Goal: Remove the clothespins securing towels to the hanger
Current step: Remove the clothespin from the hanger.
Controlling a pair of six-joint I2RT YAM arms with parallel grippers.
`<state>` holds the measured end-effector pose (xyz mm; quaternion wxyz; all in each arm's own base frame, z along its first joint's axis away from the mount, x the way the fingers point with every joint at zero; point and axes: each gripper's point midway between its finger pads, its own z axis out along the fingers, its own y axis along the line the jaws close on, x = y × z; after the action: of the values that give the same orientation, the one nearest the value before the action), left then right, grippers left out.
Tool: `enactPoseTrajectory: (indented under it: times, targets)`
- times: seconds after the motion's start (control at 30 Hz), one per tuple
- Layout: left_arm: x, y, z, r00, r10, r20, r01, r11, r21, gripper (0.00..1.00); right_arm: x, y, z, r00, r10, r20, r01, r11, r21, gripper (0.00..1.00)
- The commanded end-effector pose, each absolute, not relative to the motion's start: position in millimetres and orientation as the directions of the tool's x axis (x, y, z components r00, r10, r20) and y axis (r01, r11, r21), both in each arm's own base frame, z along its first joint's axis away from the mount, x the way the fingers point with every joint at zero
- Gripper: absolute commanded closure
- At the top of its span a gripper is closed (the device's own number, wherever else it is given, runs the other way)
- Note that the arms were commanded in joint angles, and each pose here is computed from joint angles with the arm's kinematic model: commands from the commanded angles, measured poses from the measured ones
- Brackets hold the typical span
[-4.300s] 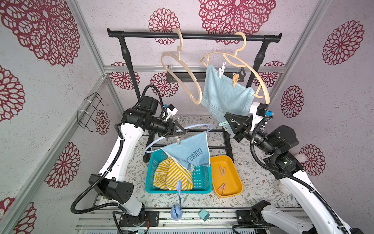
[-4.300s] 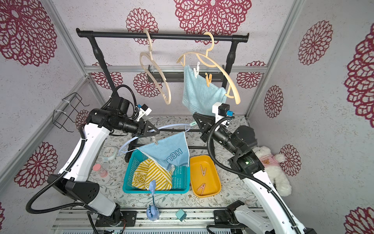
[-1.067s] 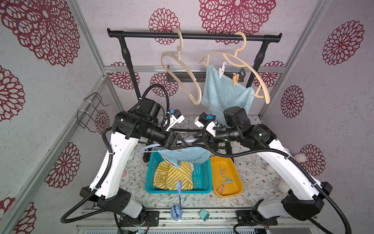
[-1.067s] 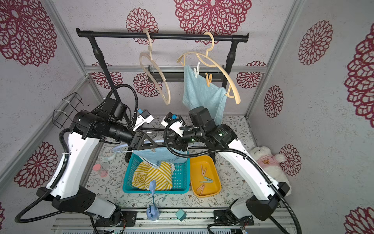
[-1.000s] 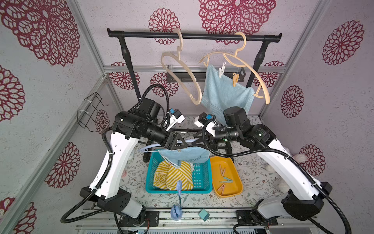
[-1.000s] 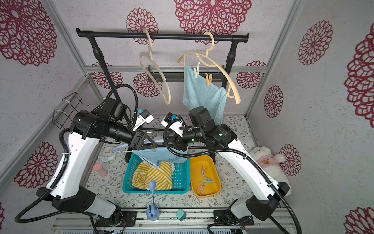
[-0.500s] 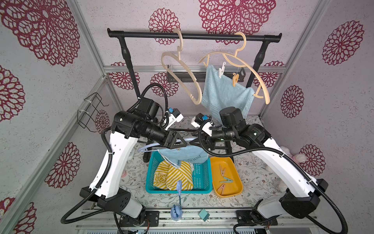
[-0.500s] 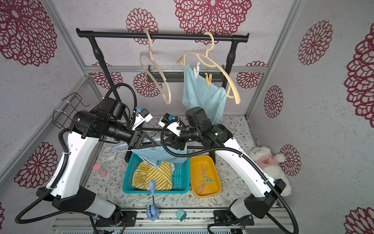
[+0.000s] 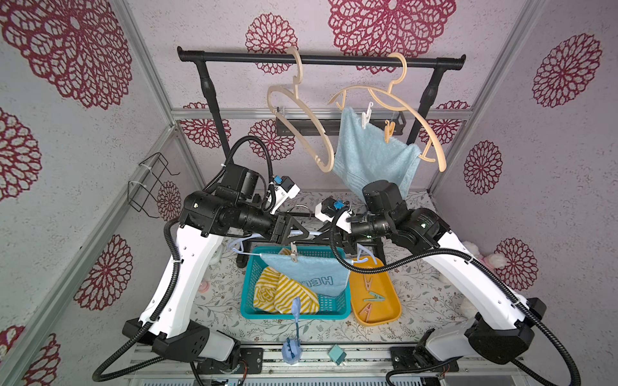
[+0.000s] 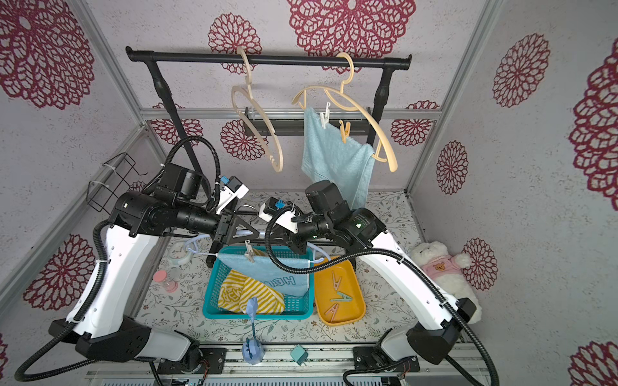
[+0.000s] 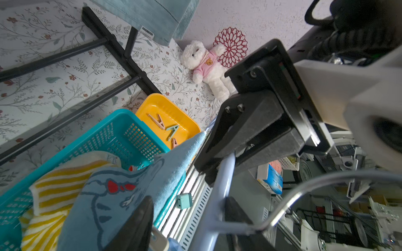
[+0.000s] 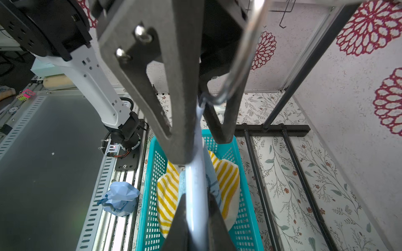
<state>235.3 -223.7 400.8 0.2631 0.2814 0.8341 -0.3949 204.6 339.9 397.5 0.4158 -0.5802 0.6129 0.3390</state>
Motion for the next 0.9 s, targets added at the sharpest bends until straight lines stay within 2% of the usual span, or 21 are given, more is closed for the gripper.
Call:
enactPoseTrajectory:
  times: [0.0, 0.03, 0.13, 0.2, 0.23, 0.43, 0.67, 0.87]
  targets:
    - [260.9, -202.0, 444.3, -0.591, 0.055, -0.805, 0.630, 0.654, -0.418, 0.35, 250.6, 321.3, 422.8, -0.073, -0.364, -0.928, -0.924, 0.375, -0.074, 1.00]
    - [260.8, -195.5, 449.0, -0.565, 0.023, -0.825, 0.620, 0.672, -0.405, 0.29, 255.2, 319.3, 424.2, -0.085, -0.357, -0.930, -0.919, 0.389, -0.066, 1.00]
    - [251.7, -180.7, 459.7, -0.498, -0.031, -0.867, 0.608, 0.700, -0.375, 0.21, 263.3, 315.0, 428.2, -0.103, -0.329, -0.938, -0.914, 0.403, -0.041, 1.00]
    - [241.9, -173.9, 466.6, -0.483, -0.054, -0.874, 0.607, 0.699, -0.379, 0.16, 267.1, 313.5, 430.3, -0.118, -0.310, -0.943, -0.914, 0.404, -0.019, 1.00]
    - [237.6, -171.2, 468.4, -0.482, -0.061, -0.874, 0.605, 0.698, -0.382, 0.11, 268.8, 313.0, 430.5, -0.125, -0.306, -0.944, -0.913, 0.407, -0.011, 1.00]
    - [217.0, -159.1, 461.5, -0.479, -0.057, -0.876, 0.592, 0.716, -0.370, 0.14, 277.8, 312.2, 427.7, -0.135, -0.300, -0.945, -0.899, 0.438, -0.011, 1.00]
    - [199.3, -121.1, 482.5, -0.353, -0.110, -0.929, 0.500, 0.817, -0.287, 0.16, 286.5, 305.2, 429.7, -0.110, -0.279, -0.954, -0.861, 0.506, -0.049, 1.00]
    - [197.3, -115.1, 494.1, -0.285, -0.121, -0.951, 0.499, 0.829, -0.255, 0.20, 290.7, 309.2, 427.4, -0.073, -0.299, -0.951, -0.824, 0.555, -0.112, 1.00]
